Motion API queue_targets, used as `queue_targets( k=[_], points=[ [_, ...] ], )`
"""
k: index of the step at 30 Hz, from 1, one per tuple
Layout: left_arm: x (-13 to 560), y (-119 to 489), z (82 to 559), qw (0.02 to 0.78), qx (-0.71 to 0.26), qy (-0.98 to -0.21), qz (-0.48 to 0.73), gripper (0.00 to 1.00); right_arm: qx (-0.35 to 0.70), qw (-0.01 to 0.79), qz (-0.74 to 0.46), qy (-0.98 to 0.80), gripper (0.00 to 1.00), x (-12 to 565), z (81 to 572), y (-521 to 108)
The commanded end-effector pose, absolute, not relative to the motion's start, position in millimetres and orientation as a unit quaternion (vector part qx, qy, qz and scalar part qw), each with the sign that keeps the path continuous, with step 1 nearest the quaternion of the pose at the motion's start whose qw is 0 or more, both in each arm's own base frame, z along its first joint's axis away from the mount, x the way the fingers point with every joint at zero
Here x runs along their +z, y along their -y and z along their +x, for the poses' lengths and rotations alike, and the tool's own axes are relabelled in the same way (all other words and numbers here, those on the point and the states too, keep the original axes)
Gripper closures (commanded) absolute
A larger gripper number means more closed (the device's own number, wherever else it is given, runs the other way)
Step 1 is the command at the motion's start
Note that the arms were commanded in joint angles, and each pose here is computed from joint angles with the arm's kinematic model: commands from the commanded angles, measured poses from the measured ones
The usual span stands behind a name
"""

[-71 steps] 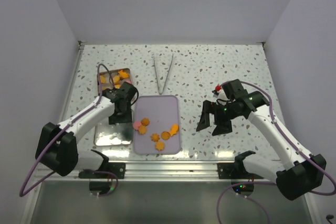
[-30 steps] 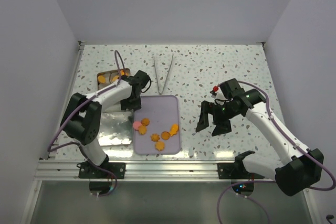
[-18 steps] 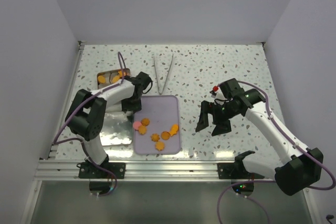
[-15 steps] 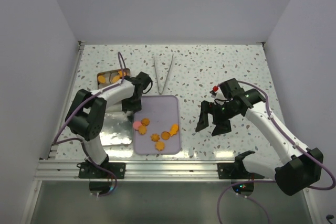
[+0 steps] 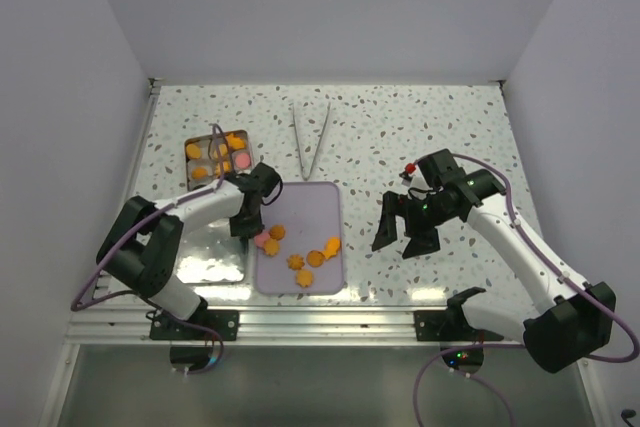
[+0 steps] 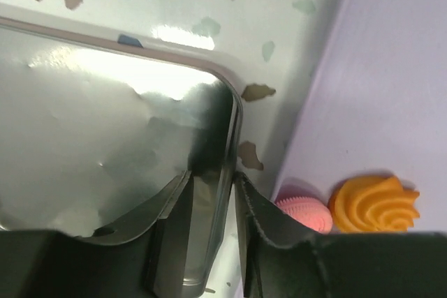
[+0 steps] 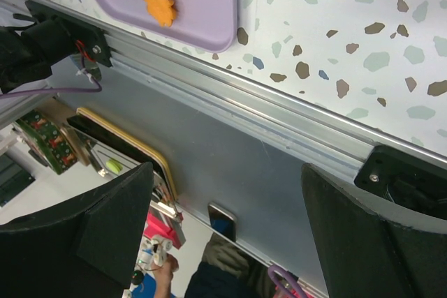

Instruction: Pack the cookies

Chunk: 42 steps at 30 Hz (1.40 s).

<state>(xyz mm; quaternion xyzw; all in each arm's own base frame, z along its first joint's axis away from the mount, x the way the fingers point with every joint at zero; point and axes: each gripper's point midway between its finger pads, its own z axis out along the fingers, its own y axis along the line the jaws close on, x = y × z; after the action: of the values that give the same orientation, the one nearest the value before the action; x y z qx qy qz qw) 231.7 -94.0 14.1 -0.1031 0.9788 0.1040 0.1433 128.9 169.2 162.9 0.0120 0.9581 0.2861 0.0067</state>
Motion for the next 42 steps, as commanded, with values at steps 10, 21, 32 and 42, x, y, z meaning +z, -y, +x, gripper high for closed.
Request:
queue_targets(
  k=[10, 21, 32, 42],
  points=[
    [19.0, 103.7, 204.0, 0.130, 0.079, -0.984, -0.096, 1.00, 0.310, 0.016, 0.001, -0.951, 0.10, 177.0, 126.8, -175.1],
    [169.4, 101.3, 220.6, 0.255, 0.014, -0.960, -0.111, 1.00, 0.398, 0.070, -0.010, -0.915, 0.09, 234.2, 154.4, -205.7],
    [409.2, 175.3, 206.4, 0.472, -0.355, -0.807, 0.005, 1.00, 0.658, 0.130, -0.082, -0.738, 0.07, 404.8, 214.8, -285.4],
    [591.1, 202.3, 106.3, 0.551, -0.647, -0.507, 0.147, 1.00, 0.764, 0.159, -0.151, -0.608, 0.06, 480.9, 278.7, -322.8]
  ],
)
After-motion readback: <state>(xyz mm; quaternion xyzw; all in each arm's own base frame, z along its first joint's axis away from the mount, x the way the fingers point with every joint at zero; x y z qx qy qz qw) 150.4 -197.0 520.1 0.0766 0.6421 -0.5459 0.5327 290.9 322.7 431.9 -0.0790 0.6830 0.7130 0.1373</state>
